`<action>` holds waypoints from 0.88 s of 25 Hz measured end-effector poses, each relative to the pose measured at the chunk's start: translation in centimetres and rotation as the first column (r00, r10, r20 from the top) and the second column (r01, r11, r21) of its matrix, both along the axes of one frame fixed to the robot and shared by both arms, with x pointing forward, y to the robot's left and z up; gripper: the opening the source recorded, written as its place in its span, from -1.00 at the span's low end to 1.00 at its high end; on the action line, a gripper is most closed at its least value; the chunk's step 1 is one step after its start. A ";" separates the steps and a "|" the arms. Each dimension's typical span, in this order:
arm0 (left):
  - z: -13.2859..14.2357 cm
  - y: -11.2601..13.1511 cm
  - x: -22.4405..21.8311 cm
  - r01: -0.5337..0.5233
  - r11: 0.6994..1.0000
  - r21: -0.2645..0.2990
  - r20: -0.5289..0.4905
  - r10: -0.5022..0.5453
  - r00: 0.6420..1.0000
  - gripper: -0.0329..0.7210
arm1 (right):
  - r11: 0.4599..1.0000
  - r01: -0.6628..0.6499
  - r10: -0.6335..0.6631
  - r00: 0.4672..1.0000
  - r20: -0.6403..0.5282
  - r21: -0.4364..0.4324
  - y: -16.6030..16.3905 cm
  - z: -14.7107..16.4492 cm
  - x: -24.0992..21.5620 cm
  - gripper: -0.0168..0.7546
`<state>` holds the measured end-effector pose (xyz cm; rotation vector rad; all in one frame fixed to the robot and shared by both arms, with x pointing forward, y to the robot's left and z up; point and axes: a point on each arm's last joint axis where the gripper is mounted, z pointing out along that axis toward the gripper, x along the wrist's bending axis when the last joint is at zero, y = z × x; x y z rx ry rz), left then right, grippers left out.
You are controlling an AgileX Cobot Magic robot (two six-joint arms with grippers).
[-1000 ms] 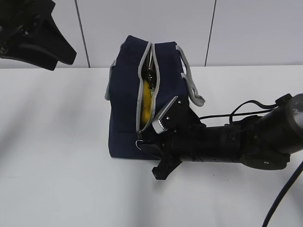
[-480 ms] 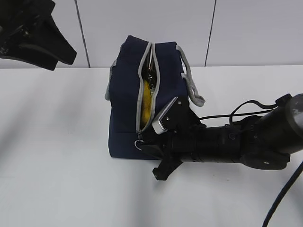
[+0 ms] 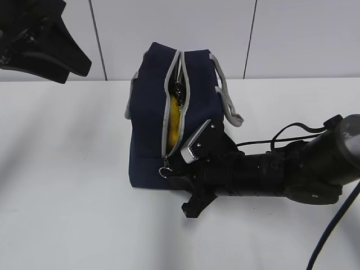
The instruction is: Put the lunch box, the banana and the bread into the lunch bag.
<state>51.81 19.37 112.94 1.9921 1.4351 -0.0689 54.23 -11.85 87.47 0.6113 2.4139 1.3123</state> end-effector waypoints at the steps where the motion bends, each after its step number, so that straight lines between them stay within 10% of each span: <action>1: 0.0 0.0 0.0 0.000 1.000 0.000 0.000 0.000 1.000 0.04 | 1.000 -0.001 0.001 1.000 0.001 0.002 0.0 0.0 0.0 -0.88; 22: 0.0 0.0 0.0 0.001 1.000 -0.001 -0.003 -0.001 1.000 0.04 | 0.999 -0.018 0.018 1.000 0.018 0.037 0.3 0.3 0.0 -1.00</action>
